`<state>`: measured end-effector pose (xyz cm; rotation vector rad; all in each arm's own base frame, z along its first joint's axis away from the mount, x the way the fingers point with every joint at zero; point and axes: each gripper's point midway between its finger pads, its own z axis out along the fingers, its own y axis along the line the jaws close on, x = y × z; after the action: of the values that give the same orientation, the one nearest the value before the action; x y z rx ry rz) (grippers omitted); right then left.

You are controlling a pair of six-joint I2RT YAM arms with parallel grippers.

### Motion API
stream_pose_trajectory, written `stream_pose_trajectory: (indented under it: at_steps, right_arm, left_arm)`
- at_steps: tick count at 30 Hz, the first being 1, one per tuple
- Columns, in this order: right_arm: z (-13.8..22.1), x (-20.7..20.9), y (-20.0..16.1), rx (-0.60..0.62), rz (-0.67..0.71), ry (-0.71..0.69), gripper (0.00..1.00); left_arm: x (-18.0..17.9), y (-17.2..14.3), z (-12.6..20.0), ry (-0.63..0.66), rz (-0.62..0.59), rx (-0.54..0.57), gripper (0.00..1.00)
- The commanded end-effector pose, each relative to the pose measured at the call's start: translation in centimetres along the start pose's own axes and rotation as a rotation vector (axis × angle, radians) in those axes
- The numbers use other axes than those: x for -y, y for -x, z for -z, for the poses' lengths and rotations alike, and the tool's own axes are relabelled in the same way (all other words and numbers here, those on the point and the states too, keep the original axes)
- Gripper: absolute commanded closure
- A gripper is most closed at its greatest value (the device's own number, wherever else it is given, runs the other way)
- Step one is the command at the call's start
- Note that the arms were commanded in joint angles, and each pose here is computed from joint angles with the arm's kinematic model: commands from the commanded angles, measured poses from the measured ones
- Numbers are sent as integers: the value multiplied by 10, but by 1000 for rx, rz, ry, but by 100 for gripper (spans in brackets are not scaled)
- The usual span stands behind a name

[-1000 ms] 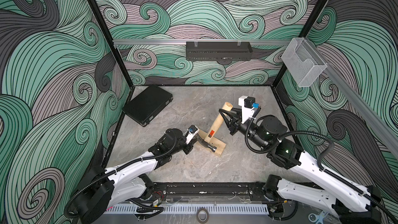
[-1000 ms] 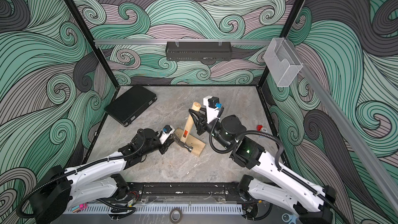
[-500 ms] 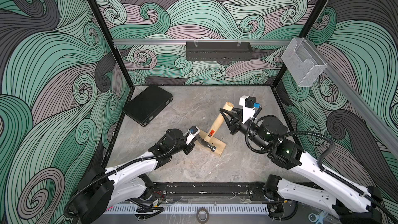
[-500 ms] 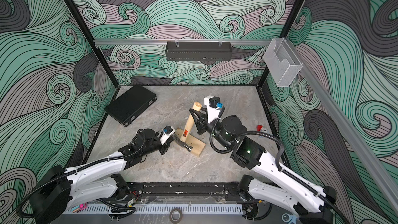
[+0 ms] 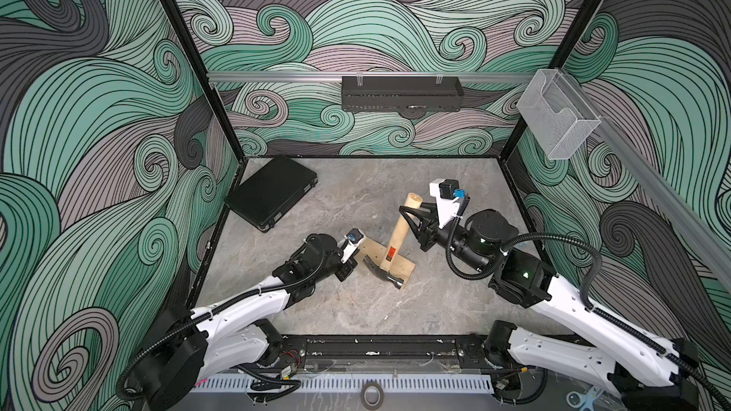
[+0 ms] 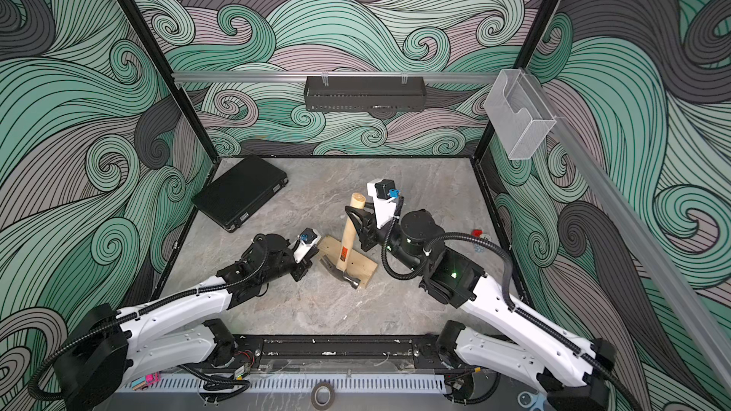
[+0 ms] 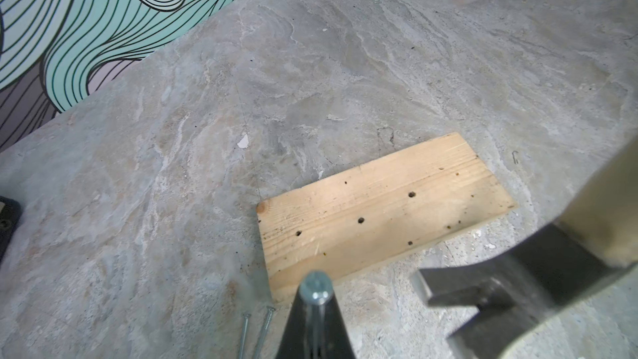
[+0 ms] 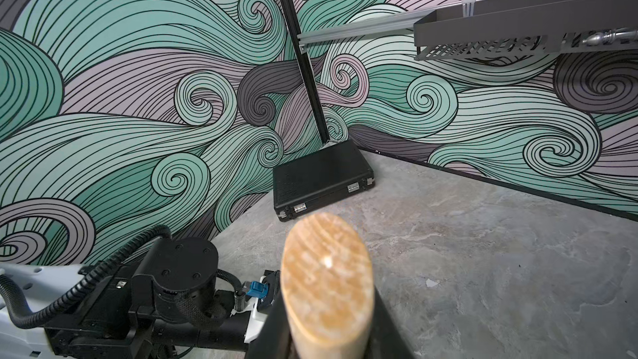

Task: Use a claw hammer to pull out a nail
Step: Pick up the nail with the hammer, then place the nail at the center of the board.

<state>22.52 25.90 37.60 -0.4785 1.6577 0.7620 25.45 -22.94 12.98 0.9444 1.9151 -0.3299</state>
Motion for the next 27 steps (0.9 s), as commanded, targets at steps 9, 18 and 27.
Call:
stream_pose_trajectory:
  at_steps: [9,18,27]
  right_arm:
    - [29,1,66,213,-36,-19,100]
    - [32,7,62,211,-29,-48,100]
    - [30,11,57,198,-29,-67,100]
  left_arm:
    - [-47,-3,-10,169,189,-241,100]
    - [-84,-54,-24,183,416,-501,100]
    - [-91,-84,-37,158,554,-623,98]
